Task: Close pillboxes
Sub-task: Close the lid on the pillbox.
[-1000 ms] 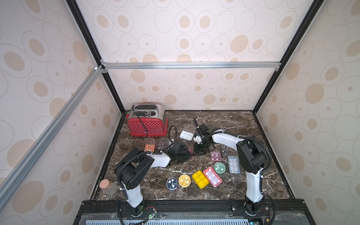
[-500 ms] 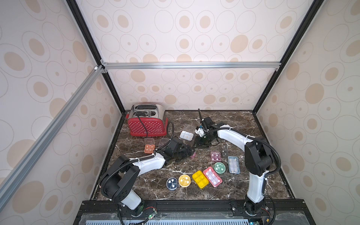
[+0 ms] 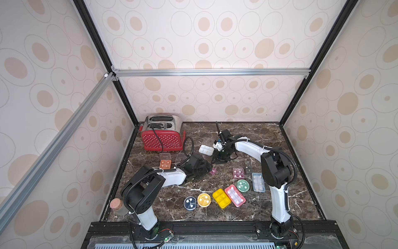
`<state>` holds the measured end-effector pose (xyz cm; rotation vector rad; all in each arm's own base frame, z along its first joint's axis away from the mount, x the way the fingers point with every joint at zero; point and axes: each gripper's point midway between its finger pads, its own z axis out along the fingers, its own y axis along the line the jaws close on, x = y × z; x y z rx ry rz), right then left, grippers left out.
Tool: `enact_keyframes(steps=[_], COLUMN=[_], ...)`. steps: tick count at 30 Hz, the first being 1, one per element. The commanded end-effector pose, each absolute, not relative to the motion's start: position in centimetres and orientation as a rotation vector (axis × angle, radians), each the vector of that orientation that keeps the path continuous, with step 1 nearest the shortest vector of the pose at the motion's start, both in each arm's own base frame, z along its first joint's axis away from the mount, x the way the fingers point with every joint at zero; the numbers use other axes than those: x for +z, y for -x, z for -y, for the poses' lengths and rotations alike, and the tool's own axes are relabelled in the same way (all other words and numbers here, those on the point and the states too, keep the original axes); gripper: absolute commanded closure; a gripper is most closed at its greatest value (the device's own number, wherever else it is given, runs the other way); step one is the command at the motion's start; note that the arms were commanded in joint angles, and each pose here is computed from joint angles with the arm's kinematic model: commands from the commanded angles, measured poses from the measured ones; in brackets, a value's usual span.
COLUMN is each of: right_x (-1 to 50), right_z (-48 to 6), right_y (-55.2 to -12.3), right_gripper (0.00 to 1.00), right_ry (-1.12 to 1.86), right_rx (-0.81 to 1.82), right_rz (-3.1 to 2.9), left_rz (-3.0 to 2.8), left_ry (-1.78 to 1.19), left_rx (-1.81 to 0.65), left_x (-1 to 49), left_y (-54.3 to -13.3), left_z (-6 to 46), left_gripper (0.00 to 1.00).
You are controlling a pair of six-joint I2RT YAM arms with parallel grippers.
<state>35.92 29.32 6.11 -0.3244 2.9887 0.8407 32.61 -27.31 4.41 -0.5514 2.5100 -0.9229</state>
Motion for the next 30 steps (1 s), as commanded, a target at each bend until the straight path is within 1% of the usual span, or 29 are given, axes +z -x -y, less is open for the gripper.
enact_keyframes(steps=[1, 7, 17, 30], right_x=[5.8, 4.7, 3.9, 2.9], right_z=[-29.7, -30.1, -30.4, -30.6], right_y=[-35.5, -35.2, -34.9, -34.4], right_gripper=[0.65, 0.67, 0.68, 0.71], right_ry=[0.34, 0.344, 0.365, 0.362], right_rx=[0.873, 0.887, 0.892, 0.898], right_rz=[-3.012, -3.035, -3.051, -3.074], left_rz=[-2.463, -2.476, -2.498, -2.51], left_ry=[0.59, 0.596, 0.599, 0.618], left_rx=[-0.923, -0.903, -0.892, -0.912], left_x=[5.2, 4.7, 4.0, 3.1], left_y=[-34.1, -33.9, -33.9, -33.9], left_z=[27.2, 26.9, 26.9, 27.2], left_gripper=[0.24, 0.34, 0.48, 0.57])
